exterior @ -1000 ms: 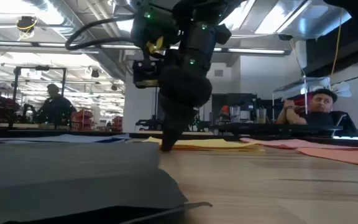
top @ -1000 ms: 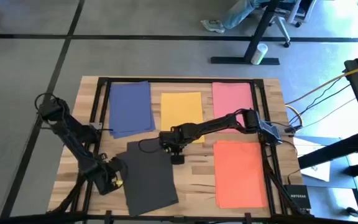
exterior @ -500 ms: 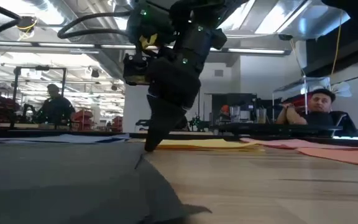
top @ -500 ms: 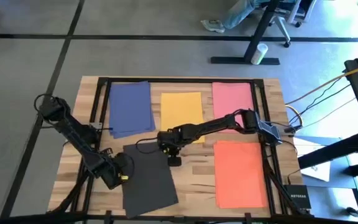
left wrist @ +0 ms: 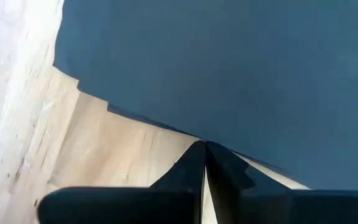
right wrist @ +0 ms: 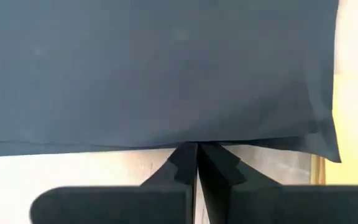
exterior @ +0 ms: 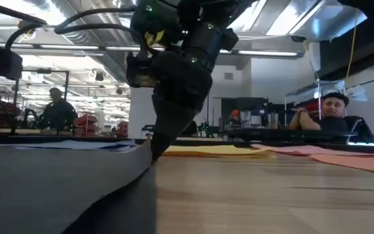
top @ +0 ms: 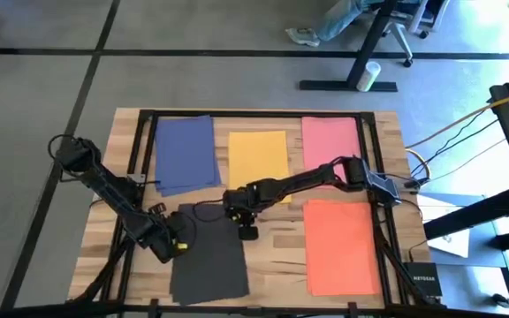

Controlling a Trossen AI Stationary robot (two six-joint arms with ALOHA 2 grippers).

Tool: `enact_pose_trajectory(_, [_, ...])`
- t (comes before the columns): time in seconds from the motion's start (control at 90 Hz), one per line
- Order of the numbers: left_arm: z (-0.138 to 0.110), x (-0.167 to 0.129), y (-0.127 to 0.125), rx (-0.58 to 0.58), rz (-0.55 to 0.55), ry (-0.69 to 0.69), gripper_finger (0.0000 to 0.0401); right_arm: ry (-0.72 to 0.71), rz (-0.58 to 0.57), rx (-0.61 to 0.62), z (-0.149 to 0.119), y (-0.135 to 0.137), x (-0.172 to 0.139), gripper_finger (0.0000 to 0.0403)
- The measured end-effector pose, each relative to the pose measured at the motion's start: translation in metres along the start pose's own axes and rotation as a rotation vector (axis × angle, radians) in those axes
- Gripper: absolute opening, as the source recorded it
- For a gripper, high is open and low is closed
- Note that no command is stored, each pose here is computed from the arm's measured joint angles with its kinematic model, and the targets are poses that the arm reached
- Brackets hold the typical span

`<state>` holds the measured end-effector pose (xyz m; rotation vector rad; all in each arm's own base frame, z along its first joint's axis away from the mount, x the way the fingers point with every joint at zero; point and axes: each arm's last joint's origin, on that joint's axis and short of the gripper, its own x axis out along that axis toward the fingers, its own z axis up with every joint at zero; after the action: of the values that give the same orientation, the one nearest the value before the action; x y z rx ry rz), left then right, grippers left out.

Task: Organize paper
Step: Move the black papers to the bottom left of the table

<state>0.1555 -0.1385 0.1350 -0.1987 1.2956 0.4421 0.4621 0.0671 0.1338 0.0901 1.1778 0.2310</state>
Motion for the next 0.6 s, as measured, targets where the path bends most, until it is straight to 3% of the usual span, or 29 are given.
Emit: enact_pose_trajectory(0.6, [0.004, -0.025, 0.011, -0.04, -0.099, -0.051, 0.0, 0.01, 0.017, 0.008, -0.001, 0.003, 0.0, 0.0])
